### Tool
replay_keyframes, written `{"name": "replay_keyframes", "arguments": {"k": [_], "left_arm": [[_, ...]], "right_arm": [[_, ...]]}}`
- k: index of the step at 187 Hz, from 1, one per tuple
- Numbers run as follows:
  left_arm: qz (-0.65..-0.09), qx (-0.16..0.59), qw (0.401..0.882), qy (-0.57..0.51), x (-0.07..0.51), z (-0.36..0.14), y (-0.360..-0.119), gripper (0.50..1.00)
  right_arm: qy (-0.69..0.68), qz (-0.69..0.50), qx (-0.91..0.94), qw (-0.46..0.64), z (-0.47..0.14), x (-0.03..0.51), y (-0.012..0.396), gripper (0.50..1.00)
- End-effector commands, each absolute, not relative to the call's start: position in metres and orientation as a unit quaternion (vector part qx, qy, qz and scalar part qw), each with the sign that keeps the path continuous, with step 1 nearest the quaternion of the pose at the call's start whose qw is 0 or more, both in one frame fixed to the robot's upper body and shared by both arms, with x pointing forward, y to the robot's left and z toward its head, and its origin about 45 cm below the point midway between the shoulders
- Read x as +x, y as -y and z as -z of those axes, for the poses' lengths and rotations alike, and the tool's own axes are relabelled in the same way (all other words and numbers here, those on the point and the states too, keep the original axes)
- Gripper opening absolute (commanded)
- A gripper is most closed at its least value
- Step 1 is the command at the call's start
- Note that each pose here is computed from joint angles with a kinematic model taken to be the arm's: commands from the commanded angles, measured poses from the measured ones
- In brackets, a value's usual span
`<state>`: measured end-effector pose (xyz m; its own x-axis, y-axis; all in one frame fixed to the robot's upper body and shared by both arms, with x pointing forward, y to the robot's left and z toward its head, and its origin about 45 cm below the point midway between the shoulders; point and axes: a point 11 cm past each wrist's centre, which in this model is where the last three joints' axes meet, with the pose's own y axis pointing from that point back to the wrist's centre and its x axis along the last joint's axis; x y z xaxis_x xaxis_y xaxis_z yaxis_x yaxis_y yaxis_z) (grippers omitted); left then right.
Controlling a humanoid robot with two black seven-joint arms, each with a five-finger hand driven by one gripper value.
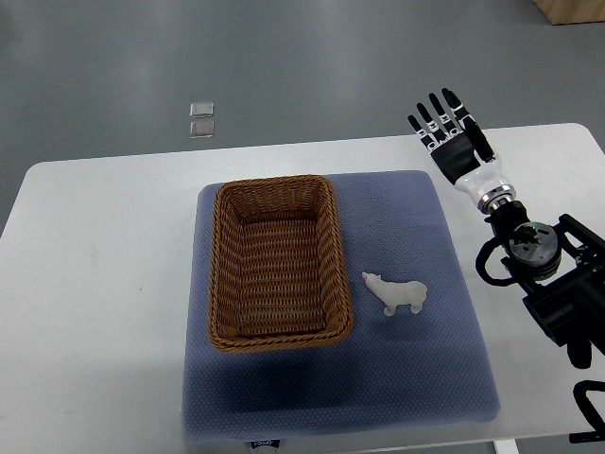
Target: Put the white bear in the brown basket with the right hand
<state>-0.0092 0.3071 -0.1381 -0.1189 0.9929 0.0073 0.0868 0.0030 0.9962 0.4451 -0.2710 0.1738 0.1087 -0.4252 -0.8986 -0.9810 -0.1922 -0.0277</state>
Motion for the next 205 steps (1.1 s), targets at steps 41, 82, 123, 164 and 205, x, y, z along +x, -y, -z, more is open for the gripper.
{"name": "replay_keyframes", "arguments": {"k": [41, 82, 123, 164, 205], "left_arm": [[-0.511, 0.489, 0.443, -0.550, -0.009, 0.138, -0.308, 1.000], [-0.509, 0.491, 0.445, -0.549, -0.009, 0.138, -0.308, 1.000], [-0.508, 0.492, 0.445, -0.549, -0.009, 0.138, -0.307, 1.000], [-0.504, 0.490, 0.450, -0.550, -0.008, 0.138, -0.305, 1.000], [-0.506, 0.490, 0.450, -0.549, -0.006, 0.138, -0.306, 1.000]], "right_arm": [[-0.534, -0.401, -0.660, 0.344, -0.174, 0.445, 0.271, 0.928], [-0.534, -0.398, -0.667, 0.335, -0.174, 0.446, 0.270, 0.928], [-0.543, -0.354, -0.697, 0.307, -0.198, 0.457, 0.287, 0.928], [-0.541, -0.281, -0.766, 0.204, -0.226, 0.472, 0.279, 0.928], [-0.507, -0.186, -0.839, 0.066, -0.263, 0.484, 0.265, 0.928]]}}
